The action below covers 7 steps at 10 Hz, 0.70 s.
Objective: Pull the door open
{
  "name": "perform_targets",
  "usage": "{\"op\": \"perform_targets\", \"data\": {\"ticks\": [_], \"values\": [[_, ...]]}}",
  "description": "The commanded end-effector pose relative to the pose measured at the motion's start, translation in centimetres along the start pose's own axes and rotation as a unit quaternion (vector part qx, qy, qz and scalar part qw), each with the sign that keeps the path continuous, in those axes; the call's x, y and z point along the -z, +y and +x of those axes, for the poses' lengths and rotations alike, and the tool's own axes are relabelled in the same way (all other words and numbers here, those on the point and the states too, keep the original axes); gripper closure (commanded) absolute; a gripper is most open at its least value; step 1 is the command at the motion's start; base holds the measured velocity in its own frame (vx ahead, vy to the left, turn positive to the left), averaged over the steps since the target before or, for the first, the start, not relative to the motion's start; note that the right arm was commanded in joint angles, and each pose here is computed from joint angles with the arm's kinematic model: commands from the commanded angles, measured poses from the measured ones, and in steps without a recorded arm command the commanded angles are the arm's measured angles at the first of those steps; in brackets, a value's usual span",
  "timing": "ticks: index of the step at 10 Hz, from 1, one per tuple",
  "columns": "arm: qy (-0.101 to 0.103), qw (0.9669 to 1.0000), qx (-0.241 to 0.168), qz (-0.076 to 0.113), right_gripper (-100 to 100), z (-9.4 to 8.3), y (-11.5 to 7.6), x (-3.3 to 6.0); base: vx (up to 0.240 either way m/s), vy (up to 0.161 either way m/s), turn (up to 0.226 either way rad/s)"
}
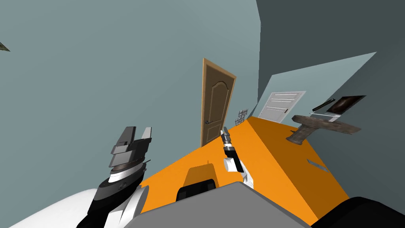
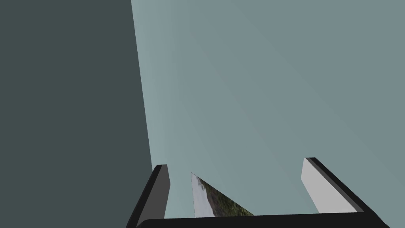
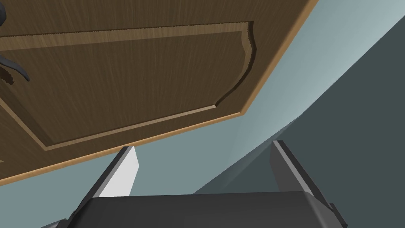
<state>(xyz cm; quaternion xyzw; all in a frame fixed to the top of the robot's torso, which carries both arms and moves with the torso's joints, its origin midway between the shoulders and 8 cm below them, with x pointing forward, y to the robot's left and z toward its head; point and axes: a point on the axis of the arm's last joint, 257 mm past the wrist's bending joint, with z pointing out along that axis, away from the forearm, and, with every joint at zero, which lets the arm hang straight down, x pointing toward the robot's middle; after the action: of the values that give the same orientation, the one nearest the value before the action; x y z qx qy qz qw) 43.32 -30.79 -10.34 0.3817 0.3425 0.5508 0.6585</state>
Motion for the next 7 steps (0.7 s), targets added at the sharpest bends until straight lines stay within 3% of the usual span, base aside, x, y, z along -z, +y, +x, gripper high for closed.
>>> {"op": "perform_targets", "data": {"ticks": [1,3,4,7], "values": [[0.001,1.0,0.0,0.008,-100,0.0,-1.0,0.04,0.037,-0.054,0.062],[0.008,0.9999,0.002,0.014,-100,0.2,-2.6,-0.48,0.041,-0.065,0.137],[0.007,0.9996,0.002,0.026,-100,0.2,-3.7,-0.08,0.045,-0.079,0.079],[0.013,0.9991,0.004,0.041,-100,0.3,-6.0,-0.3,0.037,-0.062,0.095]]}}
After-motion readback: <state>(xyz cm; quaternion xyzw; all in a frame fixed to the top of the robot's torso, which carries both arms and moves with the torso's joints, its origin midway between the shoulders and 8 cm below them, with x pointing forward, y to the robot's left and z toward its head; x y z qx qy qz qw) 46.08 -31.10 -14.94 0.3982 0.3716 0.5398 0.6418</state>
